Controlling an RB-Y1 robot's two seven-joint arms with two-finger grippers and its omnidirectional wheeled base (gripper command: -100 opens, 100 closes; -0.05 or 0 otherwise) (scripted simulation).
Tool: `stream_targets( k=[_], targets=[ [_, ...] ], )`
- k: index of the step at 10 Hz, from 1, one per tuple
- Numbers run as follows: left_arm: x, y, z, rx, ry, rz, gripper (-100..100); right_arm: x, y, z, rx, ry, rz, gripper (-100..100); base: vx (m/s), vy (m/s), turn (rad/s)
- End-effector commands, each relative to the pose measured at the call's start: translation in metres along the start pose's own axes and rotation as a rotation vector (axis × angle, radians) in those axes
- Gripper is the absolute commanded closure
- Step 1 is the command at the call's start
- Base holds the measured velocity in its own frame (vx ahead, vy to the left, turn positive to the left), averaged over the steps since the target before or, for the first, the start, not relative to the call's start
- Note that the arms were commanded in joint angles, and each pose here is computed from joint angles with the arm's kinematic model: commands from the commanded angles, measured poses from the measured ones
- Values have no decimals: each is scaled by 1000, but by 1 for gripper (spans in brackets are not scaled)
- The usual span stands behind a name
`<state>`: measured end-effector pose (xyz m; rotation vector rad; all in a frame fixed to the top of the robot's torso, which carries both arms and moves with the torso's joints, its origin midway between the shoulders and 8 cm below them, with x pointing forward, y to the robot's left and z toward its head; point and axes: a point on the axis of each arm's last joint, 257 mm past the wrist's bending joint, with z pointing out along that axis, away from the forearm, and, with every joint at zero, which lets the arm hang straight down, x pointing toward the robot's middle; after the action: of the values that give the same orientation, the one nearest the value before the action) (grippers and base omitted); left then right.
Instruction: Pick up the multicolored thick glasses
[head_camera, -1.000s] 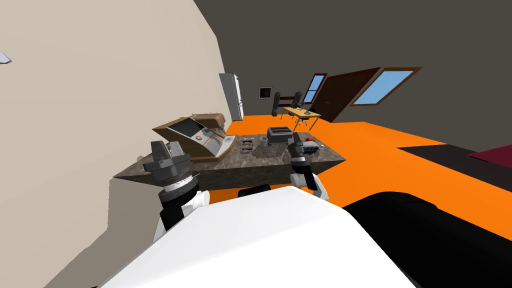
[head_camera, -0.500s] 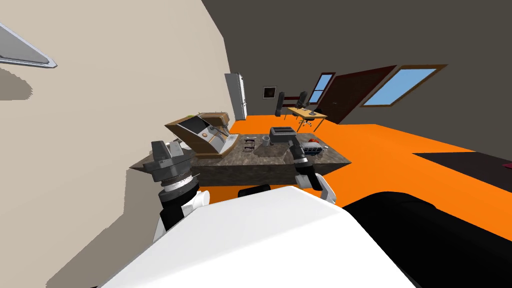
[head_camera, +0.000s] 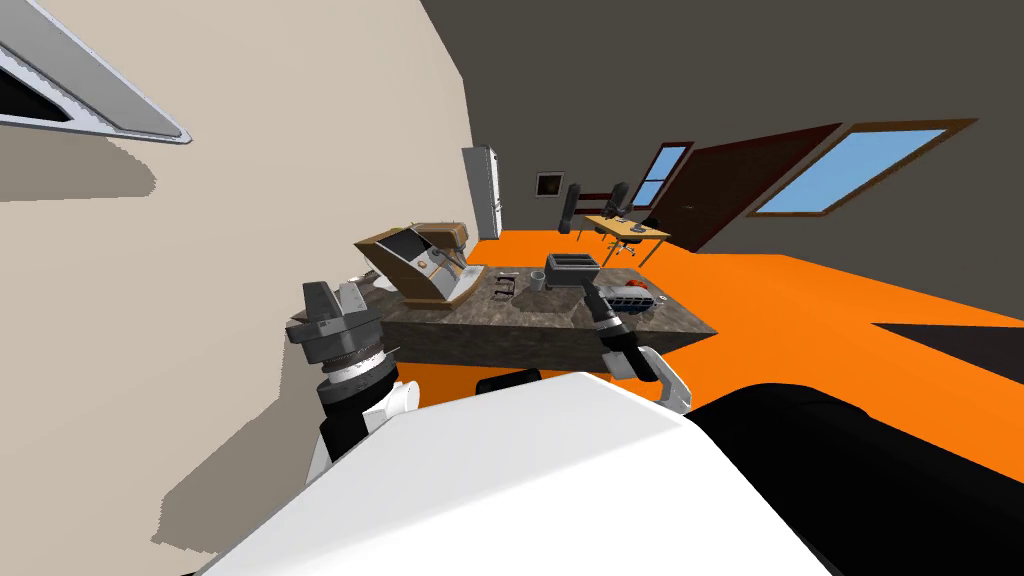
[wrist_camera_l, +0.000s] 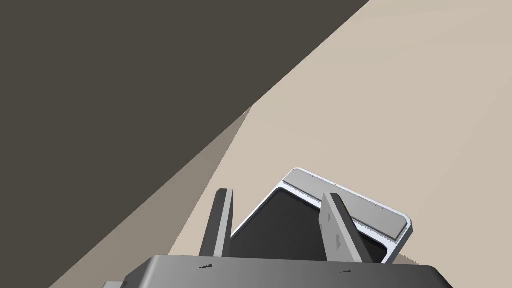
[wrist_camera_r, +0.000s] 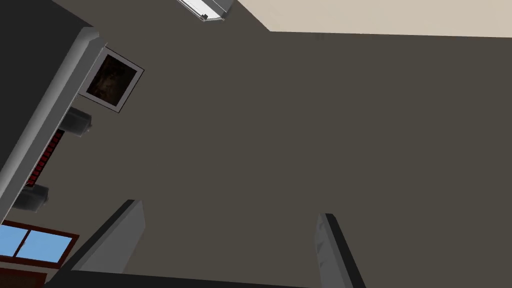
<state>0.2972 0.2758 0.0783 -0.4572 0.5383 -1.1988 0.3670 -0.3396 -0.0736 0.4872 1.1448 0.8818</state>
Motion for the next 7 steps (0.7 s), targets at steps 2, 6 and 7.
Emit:
stream_targets(
  k=[2, 6, 7],
  targets=[
    [0, 0, 0, 0, 0, 0, 0, -1, -16, -6, 20, 60, -89, -100, -38, -3, 103],
    [0, 0, 0, 0, 0, 0, 0, -5, -37, -16, 47, 148, -208, -100, -34, 1, 122],
    [0, 0, 0, 0, 0, 0, 0, -5, -36, -15, 42, 159, -216, -100, -32, 1, 101]
  ],
)
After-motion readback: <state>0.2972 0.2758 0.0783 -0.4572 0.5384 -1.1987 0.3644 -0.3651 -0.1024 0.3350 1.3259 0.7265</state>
